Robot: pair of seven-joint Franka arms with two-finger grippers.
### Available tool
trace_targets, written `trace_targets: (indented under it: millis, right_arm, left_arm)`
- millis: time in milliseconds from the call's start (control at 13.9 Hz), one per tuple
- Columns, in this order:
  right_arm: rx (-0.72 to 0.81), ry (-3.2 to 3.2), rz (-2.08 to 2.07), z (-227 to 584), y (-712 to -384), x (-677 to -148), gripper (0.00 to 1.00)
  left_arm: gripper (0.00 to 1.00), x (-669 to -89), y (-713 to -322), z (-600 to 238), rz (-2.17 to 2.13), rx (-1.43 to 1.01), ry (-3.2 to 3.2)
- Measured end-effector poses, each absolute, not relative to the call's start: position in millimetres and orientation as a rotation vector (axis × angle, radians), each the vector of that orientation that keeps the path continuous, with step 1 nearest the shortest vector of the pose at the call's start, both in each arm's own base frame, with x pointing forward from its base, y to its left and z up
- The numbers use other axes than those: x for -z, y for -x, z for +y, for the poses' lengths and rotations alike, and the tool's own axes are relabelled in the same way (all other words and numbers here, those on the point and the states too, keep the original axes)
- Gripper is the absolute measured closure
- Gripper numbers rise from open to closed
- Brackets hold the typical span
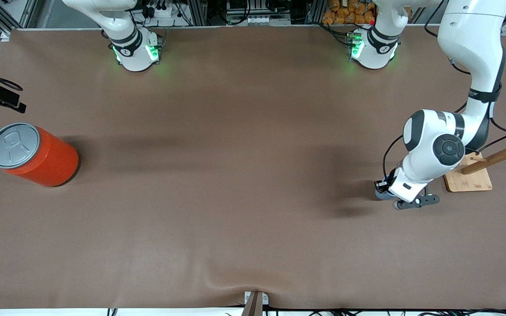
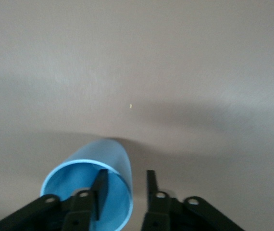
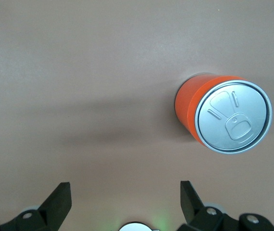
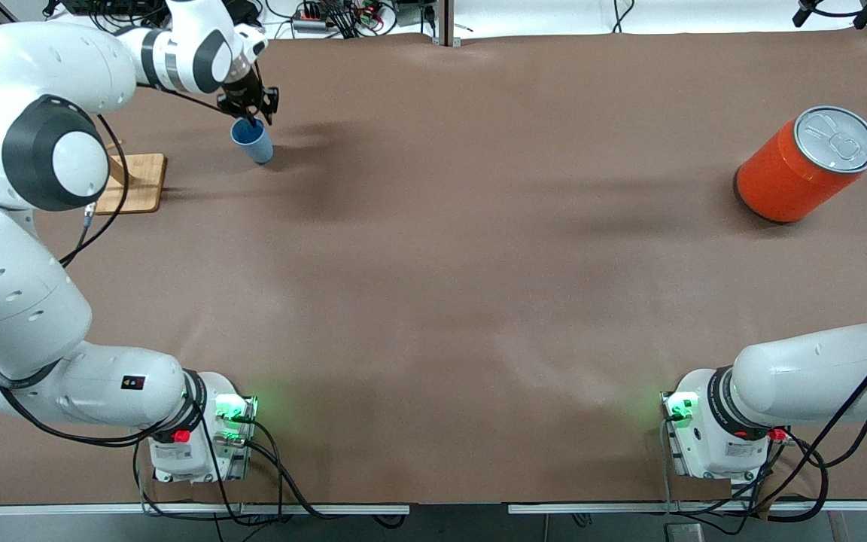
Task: Flip cup
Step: 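Rotate the cup upright with the left gripper and set it down near the stand, then open the left gripper and raise it off the upright cup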
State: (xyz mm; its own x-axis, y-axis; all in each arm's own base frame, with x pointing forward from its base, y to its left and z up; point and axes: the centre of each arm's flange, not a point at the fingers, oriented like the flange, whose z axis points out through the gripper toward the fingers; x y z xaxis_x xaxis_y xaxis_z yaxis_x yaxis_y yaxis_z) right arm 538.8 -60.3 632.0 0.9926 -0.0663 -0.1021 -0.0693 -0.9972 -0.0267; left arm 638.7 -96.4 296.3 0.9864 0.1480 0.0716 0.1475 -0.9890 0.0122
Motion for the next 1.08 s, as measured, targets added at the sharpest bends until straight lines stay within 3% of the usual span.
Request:
trace_targets:
  millis: [361, 433, 649, 1082]
  right_arm:
    - [-0.158, 3.106, 0.106, -60.3, -539.0, -631.6, 0.0]
    - [-0.158, 3.106, 0.106, -60.3, -539.0, -631.6, 0.0]
    - [-0.158, 3.106, 0.106, -60.3, -539.0, -631.6, 0.0]
    - [-0.158, 3.106, 0.106, -60.3, -539.0, -631.6, 0.0]
  left_arm:
    - [0.05, -496.1, -648.8, -120.5, 0.191, -0.241, -3.11]
    - [0.0, -531.7, -644.7, -128.8, 0.173, -0.27, -3.102]
    - [0.0, -573.3, -638.8, -146.6, 0.13, -0.321, -3.08]
    - [0.0, -561.5, -637.1, -171.9, 0.067, -0.288, -3.075]
